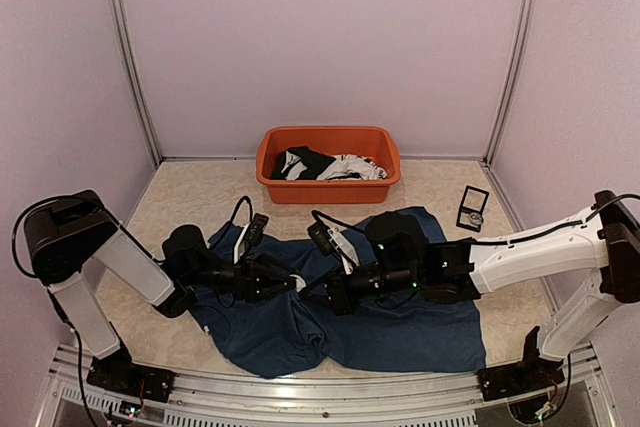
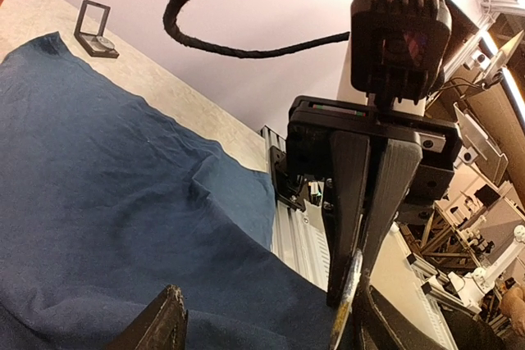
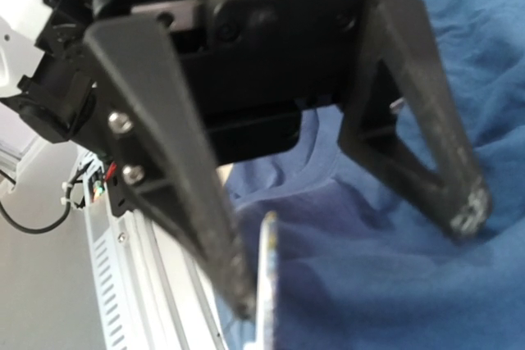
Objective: Pin the brooch onto the clothing
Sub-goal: Pin the brooch onto the flattened clothing.
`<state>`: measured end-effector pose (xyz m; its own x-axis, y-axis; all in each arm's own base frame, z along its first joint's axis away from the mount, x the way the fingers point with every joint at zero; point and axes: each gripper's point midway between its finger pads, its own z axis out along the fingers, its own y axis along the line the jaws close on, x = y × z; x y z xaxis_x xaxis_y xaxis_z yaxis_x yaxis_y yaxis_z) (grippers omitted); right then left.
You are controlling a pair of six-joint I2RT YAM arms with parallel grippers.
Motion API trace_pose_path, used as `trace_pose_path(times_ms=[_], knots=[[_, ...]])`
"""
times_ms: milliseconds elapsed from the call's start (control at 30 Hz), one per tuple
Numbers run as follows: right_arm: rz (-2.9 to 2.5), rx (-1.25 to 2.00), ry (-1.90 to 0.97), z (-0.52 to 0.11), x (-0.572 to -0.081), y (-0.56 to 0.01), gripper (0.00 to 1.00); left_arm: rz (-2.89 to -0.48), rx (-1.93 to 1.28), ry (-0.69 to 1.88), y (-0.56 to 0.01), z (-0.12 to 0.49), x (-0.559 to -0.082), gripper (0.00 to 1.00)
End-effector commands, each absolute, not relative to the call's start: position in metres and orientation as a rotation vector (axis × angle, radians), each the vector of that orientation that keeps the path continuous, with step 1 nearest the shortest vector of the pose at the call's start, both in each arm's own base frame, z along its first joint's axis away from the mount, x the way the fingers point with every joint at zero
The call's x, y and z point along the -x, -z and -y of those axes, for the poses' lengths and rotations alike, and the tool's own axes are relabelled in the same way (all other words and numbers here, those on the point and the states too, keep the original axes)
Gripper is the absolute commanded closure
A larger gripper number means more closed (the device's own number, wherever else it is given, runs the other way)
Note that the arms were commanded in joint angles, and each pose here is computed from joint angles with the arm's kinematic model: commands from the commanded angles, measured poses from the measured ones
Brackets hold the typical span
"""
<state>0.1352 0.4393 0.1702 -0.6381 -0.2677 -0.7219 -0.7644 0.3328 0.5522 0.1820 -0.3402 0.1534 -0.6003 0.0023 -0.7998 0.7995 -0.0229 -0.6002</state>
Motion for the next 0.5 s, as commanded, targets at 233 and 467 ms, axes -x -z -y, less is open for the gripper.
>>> trace_pose_path(times_ms=[233,467], knots=[[-1.991,0.906,-1.358,-0.448,-0.132,-0.198,1.00,-1.600,-0.845,1.670,-0.161,0.338,-0.186,0.35],[-2.002,0.879,-1.358,-0.444,-0.136,-0.198,1.00,-1.533,-0.920,1.679,-0.171,0.331,-0.173,0.30]])
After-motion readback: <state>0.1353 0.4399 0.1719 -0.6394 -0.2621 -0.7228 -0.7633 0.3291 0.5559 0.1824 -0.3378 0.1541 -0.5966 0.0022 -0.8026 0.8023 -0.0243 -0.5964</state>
